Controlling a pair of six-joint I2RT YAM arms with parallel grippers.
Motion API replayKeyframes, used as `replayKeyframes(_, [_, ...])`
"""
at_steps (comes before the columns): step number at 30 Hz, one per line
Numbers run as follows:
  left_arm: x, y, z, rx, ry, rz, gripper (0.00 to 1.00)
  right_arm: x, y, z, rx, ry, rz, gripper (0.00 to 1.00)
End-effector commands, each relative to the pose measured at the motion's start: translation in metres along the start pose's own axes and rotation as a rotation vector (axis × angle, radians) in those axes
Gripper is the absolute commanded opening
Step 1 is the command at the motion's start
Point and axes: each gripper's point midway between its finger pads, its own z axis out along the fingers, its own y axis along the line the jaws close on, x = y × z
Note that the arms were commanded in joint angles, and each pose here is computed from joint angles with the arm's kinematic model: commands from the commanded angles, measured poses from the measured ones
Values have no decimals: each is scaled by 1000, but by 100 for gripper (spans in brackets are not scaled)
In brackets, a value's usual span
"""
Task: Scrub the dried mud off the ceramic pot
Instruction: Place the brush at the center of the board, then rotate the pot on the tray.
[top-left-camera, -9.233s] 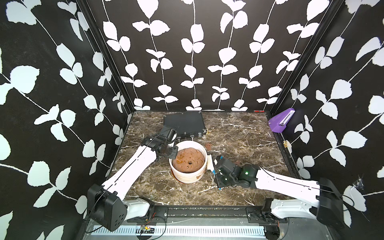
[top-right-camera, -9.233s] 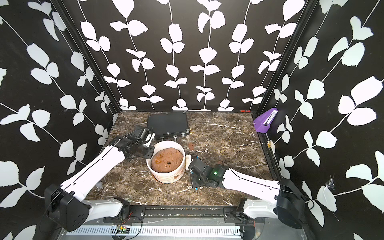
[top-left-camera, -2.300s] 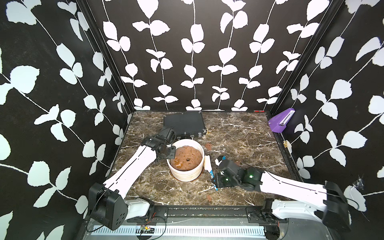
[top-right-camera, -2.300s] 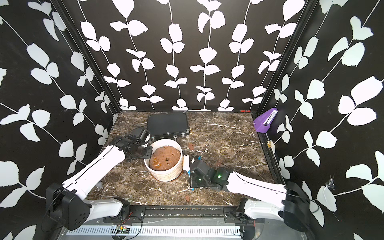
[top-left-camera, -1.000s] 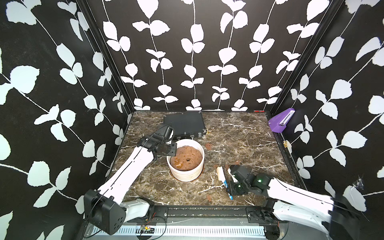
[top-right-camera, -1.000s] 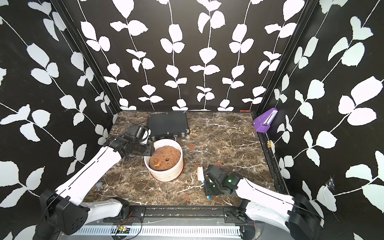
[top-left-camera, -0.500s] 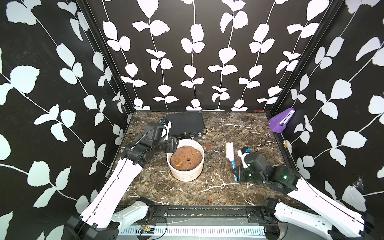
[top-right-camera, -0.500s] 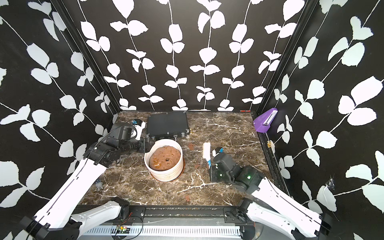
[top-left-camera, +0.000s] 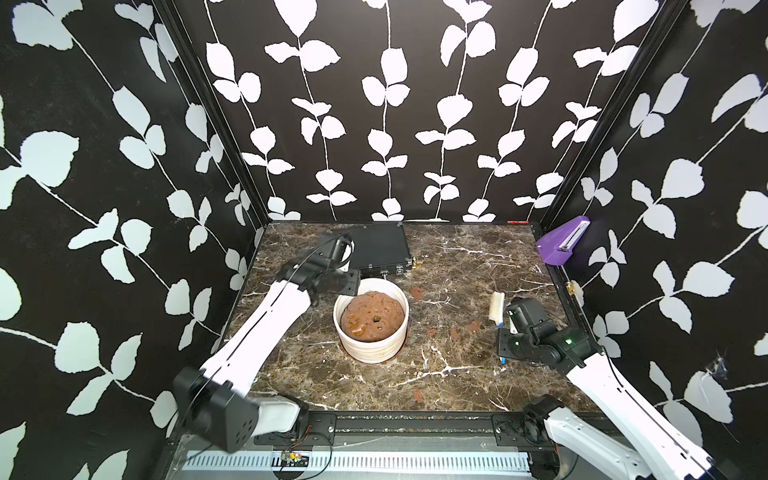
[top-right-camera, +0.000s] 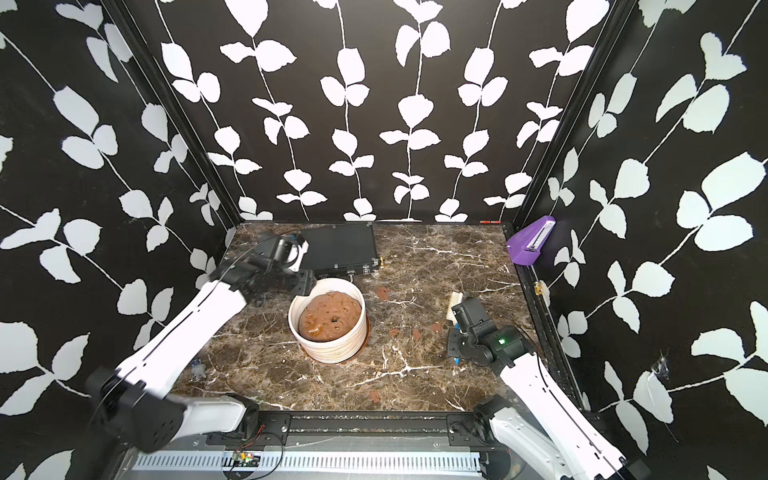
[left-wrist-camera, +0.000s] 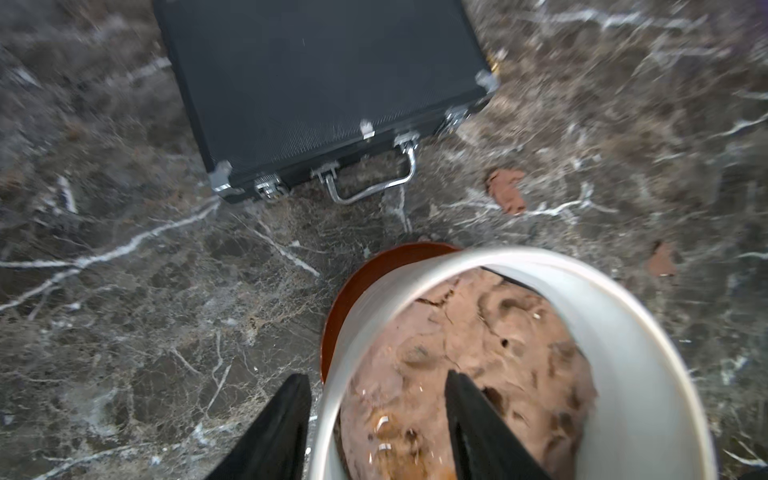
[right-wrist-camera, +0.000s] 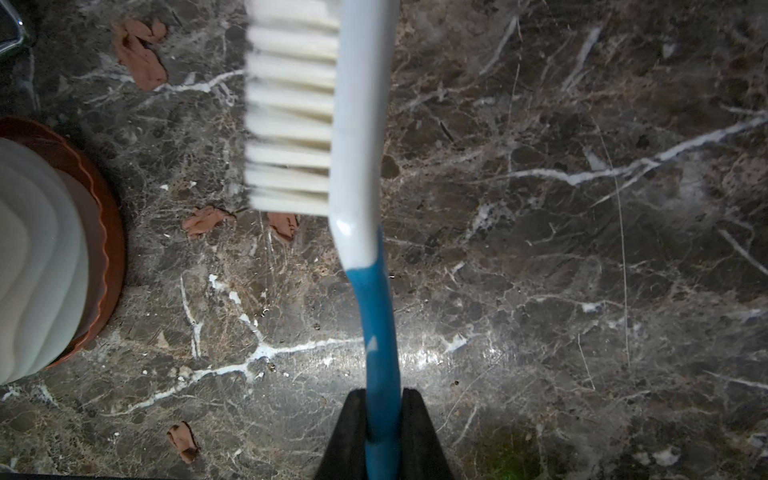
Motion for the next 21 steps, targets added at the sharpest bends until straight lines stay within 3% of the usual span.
replayKeyframes(1, [3,16,4,-91,29,11,57,-2,8,5,-78,10,30,0])
replayKeyframes(5, [7,21,18,-123,50,18,59,1,11,13,-105,32,63,0])
replayKeyframes(7, [12,19,25,-112,69,16,55,2,12,14,-112,28,67,0])
replayKeyframes(9, [17,17,29,-99,91,8,45,2,11,13,-111,25,70,0])
replayKeyframes(14, [28,18,24,-98,113,-41,8,12,3,27,-103,66,140,0])
replayKeyframes(17, [34,19,15,-94,103,-79,0,18,-4,38,-78,94,195,0])
replayKeyframes(21, [44,13,6,-48,87,-132,0,24,-11,48,-57,106,245,0])
